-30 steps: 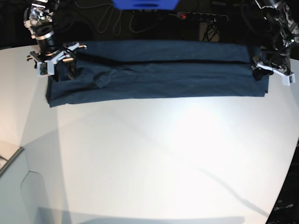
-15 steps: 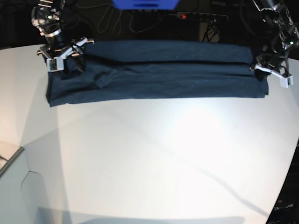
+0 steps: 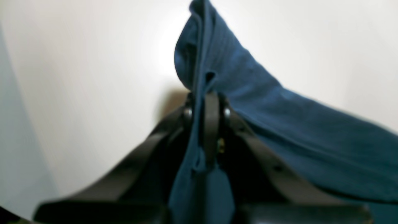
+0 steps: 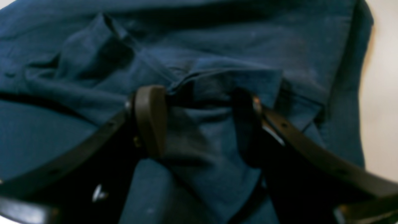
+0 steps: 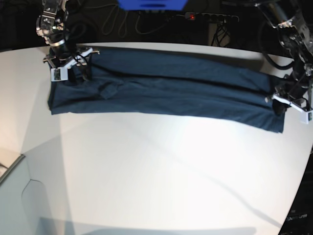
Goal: Layout the t-shirt on the table in an organized manner, then fold the t-shirt properly
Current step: 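Fold the strip end with the left gripper toward the right gripper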
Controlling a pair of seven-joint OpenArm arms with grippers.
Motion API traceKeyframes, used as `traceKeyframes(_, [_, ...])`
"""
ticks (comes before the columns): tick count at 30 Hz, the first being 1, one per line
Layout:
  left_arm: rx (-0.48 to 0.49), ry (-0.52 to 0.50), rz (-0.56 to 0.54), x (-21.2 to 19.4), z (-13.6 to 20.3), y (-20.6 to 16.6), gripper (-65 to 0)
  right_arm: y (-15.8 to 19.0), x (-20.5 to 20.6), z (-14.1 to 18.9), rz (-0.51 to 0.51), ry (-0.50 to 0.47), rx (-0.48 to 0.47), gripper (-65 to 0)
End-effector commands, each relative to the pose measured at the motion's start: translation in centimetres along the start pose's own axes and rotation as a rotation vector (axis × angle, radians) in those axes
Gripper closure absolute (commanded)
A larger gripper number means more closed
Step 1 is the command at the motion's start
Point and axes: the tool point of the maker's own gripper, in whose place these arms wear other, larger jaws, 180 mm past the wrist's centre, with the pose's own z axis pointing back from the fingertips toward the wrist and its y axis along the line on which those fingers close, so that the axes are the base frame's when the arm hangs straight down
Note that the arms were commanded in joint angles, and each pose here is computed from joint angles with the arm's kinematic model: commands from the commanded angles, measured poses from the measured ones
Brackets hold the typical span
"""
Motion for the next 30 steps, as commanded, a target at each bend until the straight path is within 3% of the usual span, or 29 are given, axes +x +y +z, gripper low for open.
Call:
traceKeyframes(1, [-0.015,-0.053,-0.015,1.7,0.4,-0.9,-0.4,-0.1,0.2,0.0,0.004,-0.004,0.000,-34.1])
traceKeyframes(6, [-0.088,-0.116,0.027,1.7,0.9,-6.6,-0.4,-0.1,0.3,0.0,0.004,-0.005,0.000,-34.1])
traceKeyframes(20, [-0.551,0.060,-0.169,-5.4,1.4,-26.0,-0.2,-0.1,0.3,0.0,0.004,-0.005,0.000,-34.0])
traceKeyframes(30, [-0.643,0.237,-0.171,-10.4,-0.1,-31.8,-0.2,-0.1,0.3,0.0,0.004,-0.005,0.000,-34.0])
